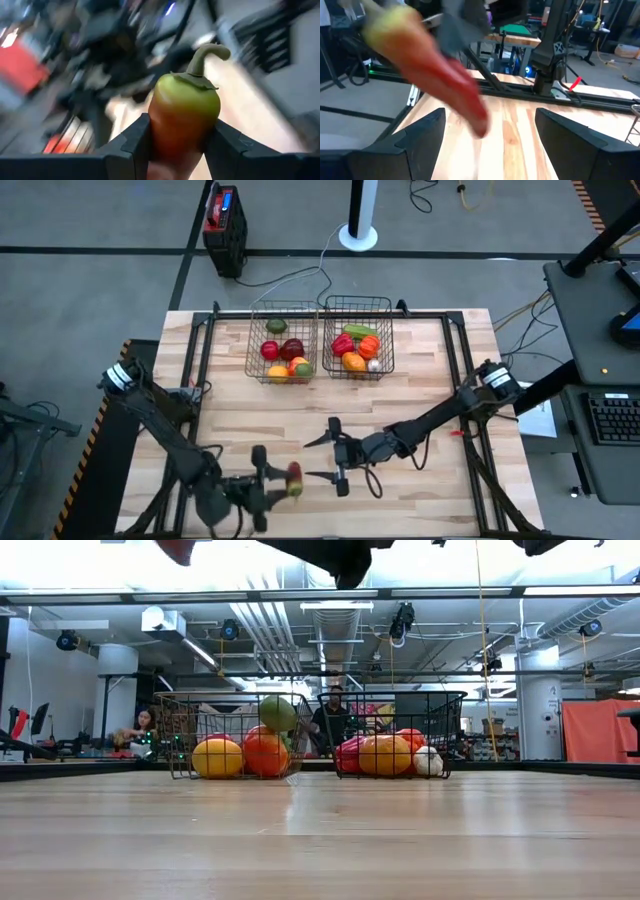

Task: Sort produce into baskets
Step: Put the red chili pepper into the black wire basket

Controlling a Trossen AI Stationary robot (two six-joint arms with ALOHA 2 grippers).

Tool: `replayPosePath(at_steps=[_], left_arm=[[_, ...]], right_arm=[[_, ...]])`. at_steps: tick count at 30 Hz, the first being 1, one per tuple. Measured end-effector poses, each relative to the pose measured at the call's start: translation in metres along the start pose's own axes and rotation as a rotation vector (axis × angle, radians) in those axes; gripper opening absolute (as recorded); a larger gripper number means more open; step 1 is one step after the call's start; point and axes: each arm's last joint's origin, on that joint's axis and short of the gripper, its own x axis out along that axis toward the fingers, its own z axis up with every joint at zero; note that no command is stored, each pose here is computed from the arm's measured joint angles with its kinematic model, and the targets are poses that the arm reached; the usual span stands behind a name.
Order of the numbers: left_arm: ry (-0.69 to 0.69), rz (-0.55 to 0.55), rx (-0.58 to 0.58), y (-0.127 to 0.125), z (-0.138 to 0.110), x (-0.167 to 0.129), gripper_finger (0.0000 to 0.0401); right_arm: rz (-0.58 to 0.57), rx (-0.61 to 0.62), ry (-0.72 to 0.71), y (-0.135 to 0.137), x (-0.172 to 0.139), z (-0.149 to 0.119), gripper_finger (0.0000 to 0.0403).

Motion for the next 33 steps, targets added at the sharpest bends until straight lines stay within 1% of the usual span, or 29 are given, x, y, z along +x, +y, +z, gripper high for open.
replayPosePath(at_steps=[3,6,9,12,14,16,24,28,33], left_arm=[[-0.158,-0.072,0.003,0.0,-0.005,0.0,0.0129],[-0.278,-0.041,-0.078,0.009,-0.017,-0.001,0.0129],[-0.347,-0.036,-0.155,0.02,-0.033,0.001,0.0129],[-0.396,-0.08,-0.191,0.03,-0.043,0.008,0.0129],[-0.413,-0.1,-0.198,0.034,-0.045,0.012,0.0129],[-0.413,-0.098,-0.198,0.037,-0.045,0.015,0.0129],[-0.394,-0.08,-0.186,0.041,-0.048,0.021,0.0129],[-0.395,-0.076,-0.186,0.042,-0.044,0.024,0.0129],[-0.423,-0.126,-0.178,0.042,-0.039,0.026,0.0129]], right_arm=[[0.017,-0.005,0.001,0.006,-0.002,0.0,0.0298],[0.039,-0.014,0.02,0.014,-0.004,0.0,0.0297],[0.044,0.004,0.012,0.018,-0.004,0.005,0.0299],[0.025,0.039,-0.001,0.017,-0.001,0.01,0.0298],[-0.02,0.037,-0.002,0.015,0.0,0.012,0.0296],[-0.052,0.018,0.025,0.014,0.001,0.012,0.0292],[-0.054,0.009,0.038,0.013,0.001,0.01,0.0271],[-0.054,0.005,0.038,0.013,0.001,0.01,0.0245],[-0.048,-0.013,0.041,0.012,0.002,0.009,0.0201]])
